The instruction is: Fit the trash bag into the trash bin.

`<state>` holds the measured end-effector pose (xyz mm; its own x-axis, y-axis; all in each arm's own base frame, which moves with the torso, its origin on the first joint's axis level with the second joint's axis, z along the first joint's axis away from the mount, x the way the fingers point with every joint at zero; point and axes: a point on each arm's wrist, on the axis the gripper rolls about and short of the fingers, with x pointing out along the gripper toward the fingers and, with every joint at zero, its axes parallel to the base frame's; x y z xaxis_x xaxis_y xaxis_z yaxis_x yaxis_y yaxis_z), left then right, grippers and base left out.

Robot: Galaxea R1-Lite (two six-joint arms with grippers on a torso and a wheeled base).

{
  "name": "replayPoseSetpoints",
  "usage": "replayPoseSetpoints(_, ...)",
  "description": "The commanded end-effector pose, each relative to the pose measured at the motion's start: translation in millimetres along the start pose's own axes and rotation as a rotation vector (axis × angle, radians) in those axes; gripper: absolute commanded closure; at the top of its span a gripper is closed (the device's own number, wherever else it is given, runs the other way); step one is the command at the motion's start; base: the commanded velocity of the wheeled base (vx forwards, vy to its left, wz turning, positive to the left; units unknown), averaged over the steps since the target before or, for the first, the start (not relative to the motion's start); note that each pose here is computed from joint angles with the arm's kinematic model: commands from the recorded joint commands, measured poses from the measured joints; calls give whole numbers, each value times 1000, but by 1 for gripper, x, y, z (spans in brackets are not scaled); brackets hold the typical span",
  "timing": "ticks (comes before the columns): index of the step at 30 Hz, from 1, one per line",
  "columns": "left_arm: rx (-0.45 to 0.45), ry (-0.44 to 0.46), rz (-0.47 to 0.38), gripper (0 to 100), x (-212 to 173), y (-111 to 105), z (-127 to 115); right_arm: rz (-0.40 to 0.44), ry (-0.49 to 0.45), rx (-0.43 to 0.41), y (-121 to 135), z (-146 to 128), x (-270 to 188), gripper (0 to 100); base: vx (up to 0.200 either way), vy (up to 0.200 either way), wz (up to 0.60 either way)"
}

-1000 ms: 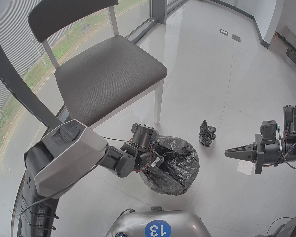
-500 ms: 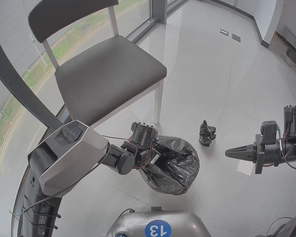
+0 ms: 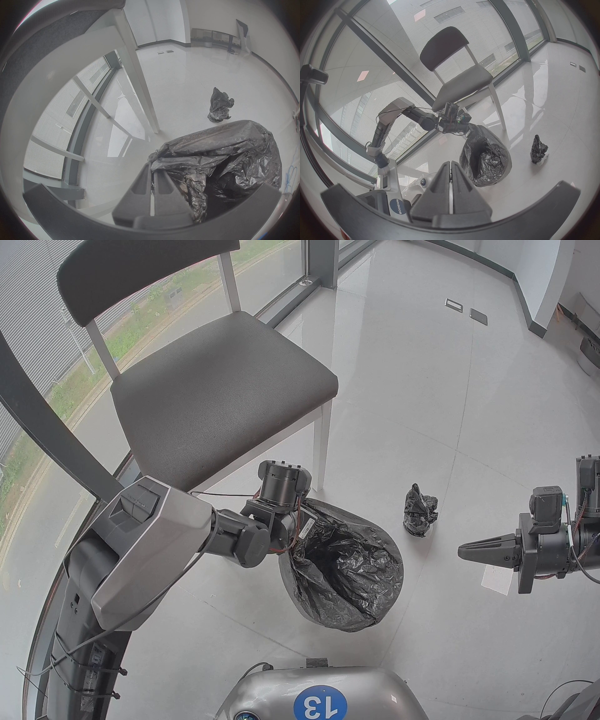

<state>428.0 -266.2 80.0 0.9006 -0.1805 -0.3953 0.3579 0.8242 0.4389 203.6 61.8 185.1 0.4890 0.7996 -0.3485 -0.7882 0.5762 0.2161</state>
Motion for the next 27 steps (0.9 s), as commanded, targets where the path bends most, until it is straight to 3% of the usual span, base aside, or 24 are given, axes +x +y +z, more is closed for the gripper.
replayPoseSetpoints(1,2,10,-5,100,0,-3,-3,2,-2,-4,0,1,0,100,0,0,0)
replayPoseSetpoints(9,-1,14,-15,100,-4,-4,-5,1,-1,-2,1,0,-1,100,0,0,0)
replayPoseSetpoints(10,-12,13,-13,0,-4,-2,-4,2,-1,-2,1,0,-1,100,0,0,0)
replayPoseSetpoints(20,-94,20,-28,0,-36,4,4,1,14,14,4,-7,-4,100,0,0,0)
replayPoseSetpoints(27,-164,51,-55,0,-86,11,4,-72,23,71,-6,-21,-16,100,0,0,0)
